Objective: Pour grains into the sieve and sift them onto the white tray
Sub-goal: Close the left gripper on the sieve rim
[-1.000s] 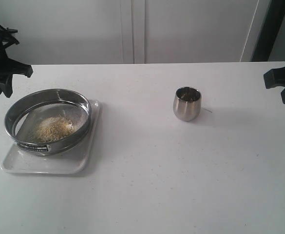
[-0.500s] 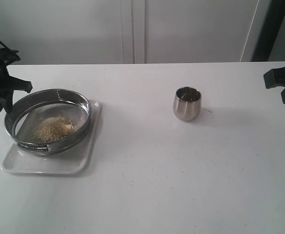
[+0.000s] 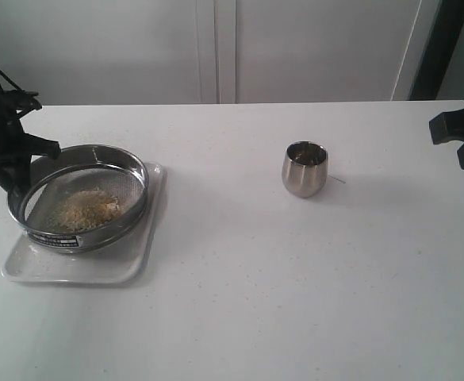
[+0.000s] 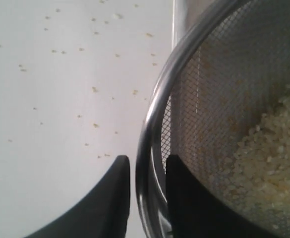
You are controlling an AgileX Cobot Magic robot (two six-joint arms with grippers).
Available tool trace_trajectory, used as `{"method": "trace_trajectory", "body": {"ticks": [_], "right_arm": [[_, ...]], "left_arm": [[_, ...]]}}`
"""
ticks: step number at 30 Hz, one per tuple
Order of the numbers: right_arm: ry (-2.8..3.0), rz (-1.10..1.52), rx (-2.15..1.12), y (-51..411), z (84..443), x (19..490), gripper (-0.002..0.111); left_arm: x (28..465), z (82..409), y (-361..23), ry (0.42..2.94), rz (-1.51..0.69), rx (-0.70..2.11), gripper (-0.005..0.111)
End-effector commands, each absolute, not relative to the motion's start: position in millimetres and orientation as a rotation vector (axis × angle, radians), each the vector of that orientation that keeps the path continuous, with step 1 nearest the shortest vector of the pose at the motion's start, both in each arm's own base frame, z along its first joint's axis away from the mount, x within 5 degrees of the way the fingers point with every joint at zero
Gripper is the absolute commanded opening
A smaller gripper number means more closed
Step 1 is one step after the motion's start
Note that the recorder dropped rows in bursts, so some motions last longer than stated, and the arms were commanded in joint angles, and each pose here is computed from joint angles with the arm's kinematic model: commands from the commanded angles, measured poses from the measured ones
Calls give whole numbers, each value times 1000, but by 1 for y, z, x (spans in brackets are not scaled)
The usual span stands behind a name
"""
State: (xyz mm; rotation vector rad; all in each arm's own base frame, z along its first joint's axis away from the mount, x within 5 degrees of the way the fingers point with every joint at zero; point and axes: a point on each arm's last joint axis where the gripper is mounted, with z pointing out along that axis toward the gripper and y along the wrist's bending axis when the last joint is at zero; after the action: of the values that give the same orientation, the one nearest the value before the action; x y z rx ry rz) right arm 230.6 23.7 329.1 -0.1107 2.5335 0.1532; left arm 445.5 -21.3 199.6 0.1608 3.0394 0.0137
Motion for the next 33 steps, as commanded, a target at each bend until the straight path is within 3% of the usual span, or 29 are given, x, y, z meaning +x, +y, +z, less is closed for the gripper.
{"method": "trace_trajectory", "body": {"ticks": [1, 10, 24, 33], "right_arm": [[2518, 146, -105, 22, 330, 230, 0], [2518, 147, -105, 22, 330, 230, 0], [2518, 147, -105, 22, 330, 230, 0], [2518, 147, -105, 22, 330, 230, 0]], "left_arm": [[445, 190, -22, 3073, 3, 147, 32], [448, 169, -22, 3119, 3, 150, 32], [449, 161, -22, 3133, 3, 142, 31], [449, 161, -21, 3131, 10, 144, 1]]}}
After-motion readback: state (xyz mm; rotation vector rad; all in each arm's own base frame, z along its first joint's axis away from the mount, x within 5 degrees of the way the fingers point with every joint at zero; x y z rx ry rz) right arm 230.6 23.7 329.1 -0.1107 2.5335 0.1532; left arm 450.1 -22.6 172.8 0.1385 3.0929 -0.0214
